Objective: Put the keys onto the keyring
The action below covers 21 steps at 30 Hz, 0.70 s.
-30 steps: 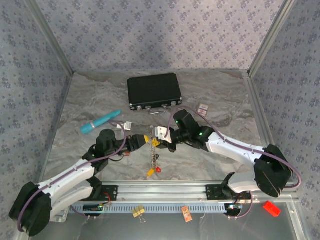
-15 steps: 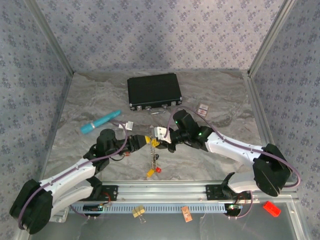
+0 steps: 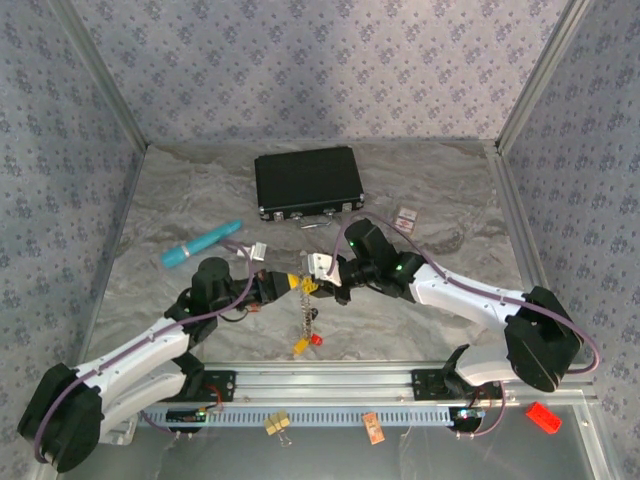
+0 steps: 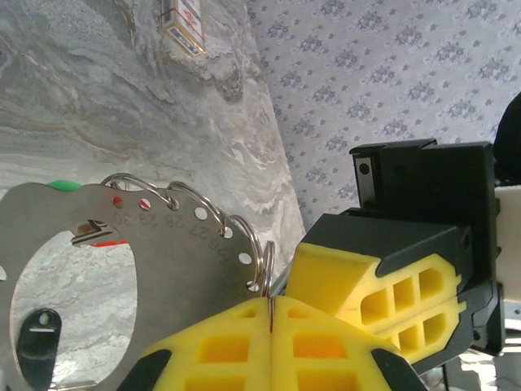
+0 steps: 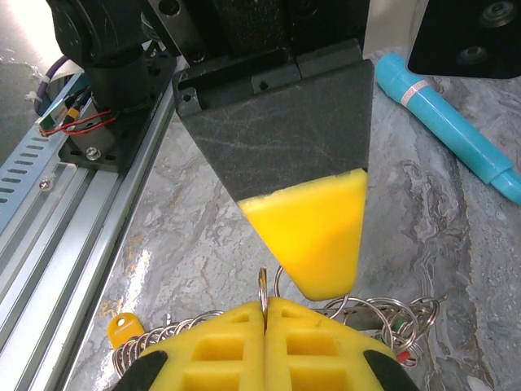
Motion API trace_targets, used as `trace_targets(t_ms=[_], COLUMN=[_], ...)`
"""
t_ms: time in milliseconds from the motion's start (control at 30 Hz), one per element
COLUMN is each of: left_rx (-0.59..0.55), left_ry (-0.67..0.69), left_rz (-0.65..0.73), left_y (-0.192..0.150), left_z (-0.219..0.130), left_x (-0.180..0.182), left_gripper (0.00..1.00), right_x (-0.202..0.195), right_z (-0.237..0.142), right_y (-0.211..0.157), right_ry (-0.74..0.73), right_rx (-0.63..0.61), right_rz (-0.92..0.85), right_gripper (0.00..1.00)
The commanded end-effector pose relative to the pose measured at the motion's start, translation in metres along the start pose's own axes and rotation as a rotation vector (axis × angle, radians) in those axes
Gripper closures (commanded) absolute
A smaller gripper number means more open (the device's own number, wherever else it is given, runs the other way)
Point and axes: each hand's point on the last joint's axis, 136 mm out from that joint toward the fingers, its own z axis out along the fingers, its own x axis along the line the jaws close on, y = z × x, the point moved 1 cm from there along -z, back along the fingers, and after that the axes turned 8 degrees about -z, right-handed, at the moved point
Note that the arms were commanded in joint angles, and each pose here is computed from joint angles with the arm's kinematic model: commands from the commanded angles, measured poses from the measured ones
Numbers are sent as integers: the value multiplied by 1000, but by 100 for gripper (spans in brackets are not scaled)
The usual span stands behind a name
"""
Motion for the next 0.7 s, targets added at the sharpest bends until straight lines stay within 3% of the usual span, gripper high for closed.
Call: trace_targets(t_ms=[0,100,200,267,400,667], left_rx=[1,-32,-81,-104,-85,-42], left_ry=[-13,43,94,109,67,-94], left_rz=[78,197,380,533,763,1085], left_y=[2,6,10,14,13,-4], left_z=[-3,-8,-16,-20,-20,-16], left_x=[-18,-22,-33,-43,-61,-81], left_gripper=[100,100,100,100,100,100], right_x=[-7,-8,-6,-3,-4,-9], right_z=[-2,-3,-7,-10,-24,-47], right_y=[18,13,0,-8,-9,24], right_ry=[-9,-28,-49,-50,-72,-123], right_rx=[-40,-6,59,99,119,-77], right_rz=[-23,-20,-9,-5,5,63], right_gripper=[100,100,75,68,66,70])
